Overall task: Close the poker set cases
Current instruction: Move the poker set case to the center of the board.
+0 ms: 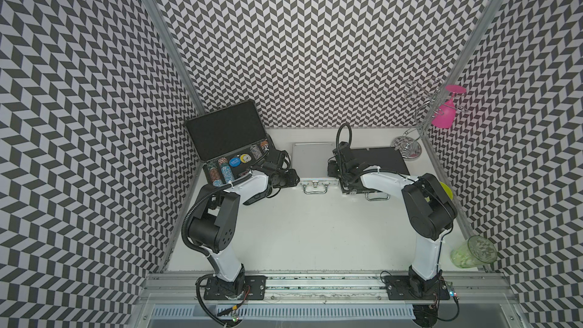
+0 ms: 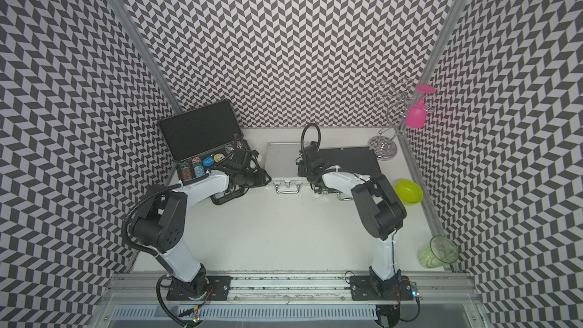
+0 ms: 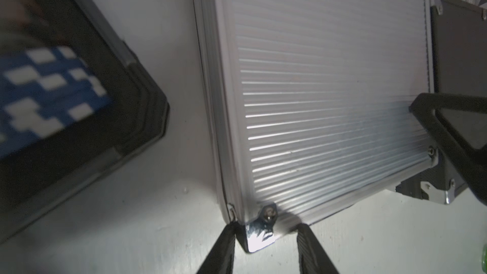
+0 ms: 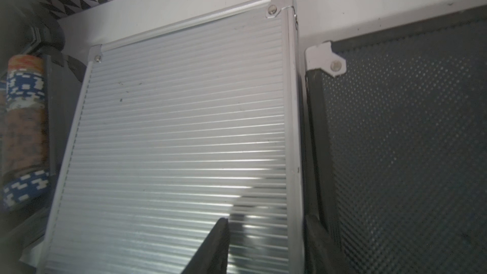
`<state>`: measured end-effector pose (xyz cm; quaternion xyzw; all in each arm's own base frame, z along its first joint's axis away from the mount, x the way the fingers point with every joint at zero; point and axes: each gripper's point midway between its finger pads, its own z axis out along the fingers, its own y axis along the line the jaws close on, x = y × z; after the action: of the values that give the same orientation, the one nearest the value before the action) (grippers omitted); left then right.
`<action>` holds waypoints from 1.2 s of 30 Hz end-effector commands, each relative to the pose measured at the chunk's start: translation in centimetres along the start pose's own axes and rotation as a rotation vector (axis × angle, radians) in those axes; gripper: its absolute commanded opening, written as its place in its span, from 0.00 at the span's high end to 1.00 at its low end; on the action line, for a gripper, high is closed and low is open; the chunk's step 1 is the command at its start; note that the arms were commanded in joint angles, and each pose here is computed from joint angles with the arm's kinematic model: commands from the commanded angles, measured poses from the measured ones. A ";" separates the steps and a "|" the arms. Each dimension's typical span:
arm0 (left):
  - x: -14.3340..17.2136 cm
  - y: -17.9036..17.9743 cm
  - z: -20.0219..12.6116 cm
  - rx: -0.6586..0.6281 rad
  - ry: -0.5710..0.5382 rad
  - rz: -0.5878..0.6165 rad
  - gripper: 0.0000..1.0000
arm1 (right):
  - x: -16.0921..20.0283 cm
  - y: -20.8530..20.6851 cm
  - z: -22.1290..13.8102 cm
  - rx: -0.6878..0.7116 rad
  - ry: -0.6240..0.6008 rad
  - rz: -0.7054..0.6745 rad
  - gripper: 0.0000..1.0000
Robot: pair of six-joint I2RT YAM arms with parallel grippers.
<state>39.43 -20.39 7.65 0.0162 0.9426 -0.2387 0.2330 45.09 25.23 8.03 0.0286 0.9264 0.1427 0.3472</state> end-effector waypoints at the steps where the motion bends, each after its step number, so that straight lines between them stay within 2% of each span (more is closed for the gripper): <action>1: -2.7 -0.8 2.0 0.015 -0.074 0.008 0.60 | 3.3 0.7 2.0 -0.032 0.123 -0.021 0.54; 15: -7.9 -0.8 4.7 -0.006 -0.136 -0.029 0.57 | -1.3 0.9 6.7 -0.073 0.029 -0.046 0.51; 29: -8.3 -1.0 5.7 0.037 -0.137 -0.044 0.58 | -3.8 0.5 9.1 -0.154 -0.013 -0.055 0.45; 33: -8.4 -0.8 5.3 0.024 -0.140 -0.041 0.57 | -4.5 0.9 8.5 -0.163 -0.022 -0.077 0.43; 36: -9.1 -0.9 4.2 0.019 -0.166 -0.044 0.55 | -5.8 1.3 6.6 -0.176 -0.053 -0.083 0.42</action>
<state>49.48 -20.93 8.00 -0.0346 0.9240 -0.2306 0.3032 55.54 26.65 9.19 -0.0121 0.8881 0.2002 0.4135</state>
